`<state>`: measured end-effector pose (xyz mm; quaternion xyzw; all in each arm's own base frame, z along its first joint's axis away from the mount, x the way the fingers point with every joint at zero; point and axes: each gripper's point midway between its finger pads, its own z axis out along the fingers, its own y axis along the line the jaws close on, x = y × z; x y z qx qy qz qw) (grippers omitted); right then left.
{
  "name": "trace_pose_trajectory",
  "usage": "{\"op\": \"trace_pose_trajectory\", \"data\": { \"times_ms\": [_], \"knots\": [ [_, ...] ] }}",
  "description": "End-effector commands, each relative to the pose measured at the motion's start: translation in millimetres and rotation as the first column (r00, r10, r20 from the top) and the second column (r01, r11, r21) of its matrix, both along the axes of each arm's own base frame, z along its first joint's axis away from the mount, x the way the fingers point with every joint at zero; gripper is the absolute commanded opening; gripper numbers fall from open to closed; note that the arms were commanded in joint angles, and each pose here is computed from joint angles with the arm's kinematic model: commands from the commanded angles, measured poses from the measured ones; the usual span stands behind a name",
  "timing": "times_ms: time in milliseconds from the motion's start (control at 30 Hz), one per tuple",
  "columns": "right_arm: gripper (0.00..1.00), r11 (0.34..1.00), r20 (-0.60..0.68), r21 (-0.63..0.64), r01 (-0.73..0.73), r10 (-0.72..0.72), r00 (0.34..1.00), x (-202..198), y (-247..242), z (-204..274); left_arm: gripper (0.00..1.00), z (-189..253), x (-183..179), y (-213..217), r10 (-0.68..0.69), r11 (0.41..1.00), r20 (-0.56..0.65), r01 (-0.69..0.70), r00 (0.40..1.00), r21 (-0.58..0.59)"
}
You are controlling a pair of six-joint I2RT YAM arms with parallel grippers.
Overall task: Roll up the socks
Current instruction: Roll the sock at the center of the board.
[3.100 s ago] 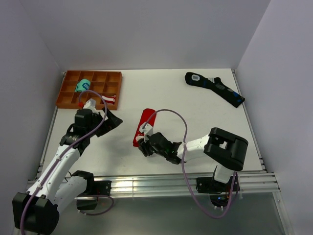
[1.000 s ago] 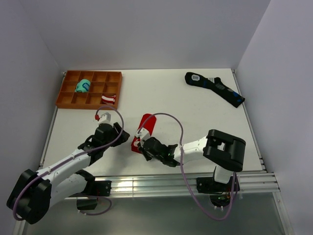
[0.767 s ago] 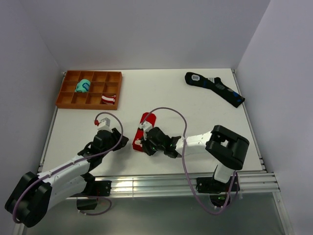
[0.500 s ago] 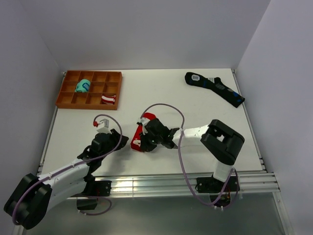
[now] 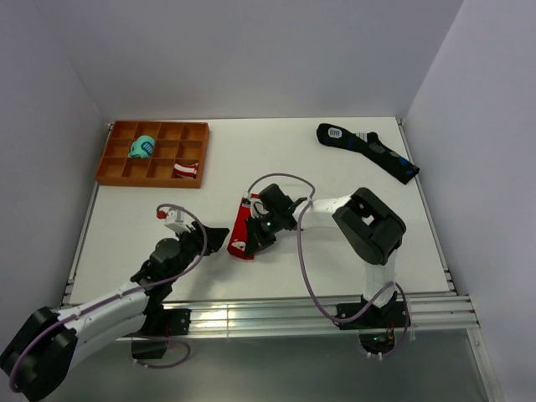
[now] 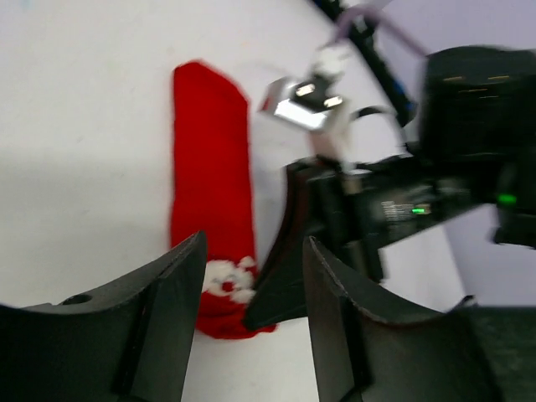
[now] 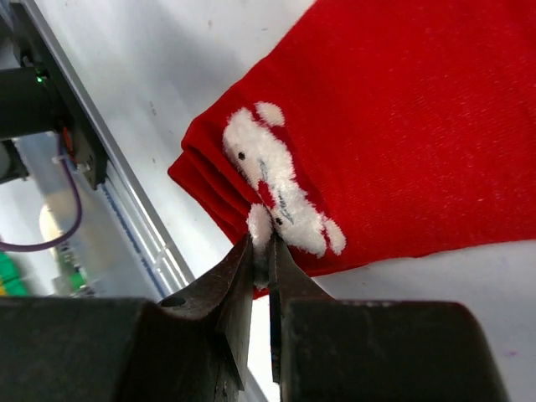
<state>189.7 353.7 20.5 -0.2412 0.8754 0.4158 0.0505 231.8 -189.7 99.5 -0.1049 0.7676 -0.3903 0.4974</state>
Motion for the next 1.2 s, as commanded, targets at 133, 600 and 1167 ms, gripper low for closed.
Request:
{"op": "trace_pose_trajectory", "data": {
  "times_ms": [133,600,1167],
  "knots": [
    [0.09,0.999,-0.172,-0.038,-0.035,0.028,0.985,-8,-7,-3,0.55,-29,-26,20,0.022,1.0,0.058,-0.021,0.998,-0.007],
    [0.08,0.999,-0.242,-0.043,0.002,-0.013,0.97,20,-24,14,0.59,-74,-39,-4,0.028,0.977,-0.08,-0.01,0.996,0.215],
    [0.08,1.0,-0.309,-0.028,0.013,-0.021,0.951,28,-35,17,0.54,-74,-34,-11,0.005,0.972,-0.046,0.006,0.999,0.236]
  ]
}}
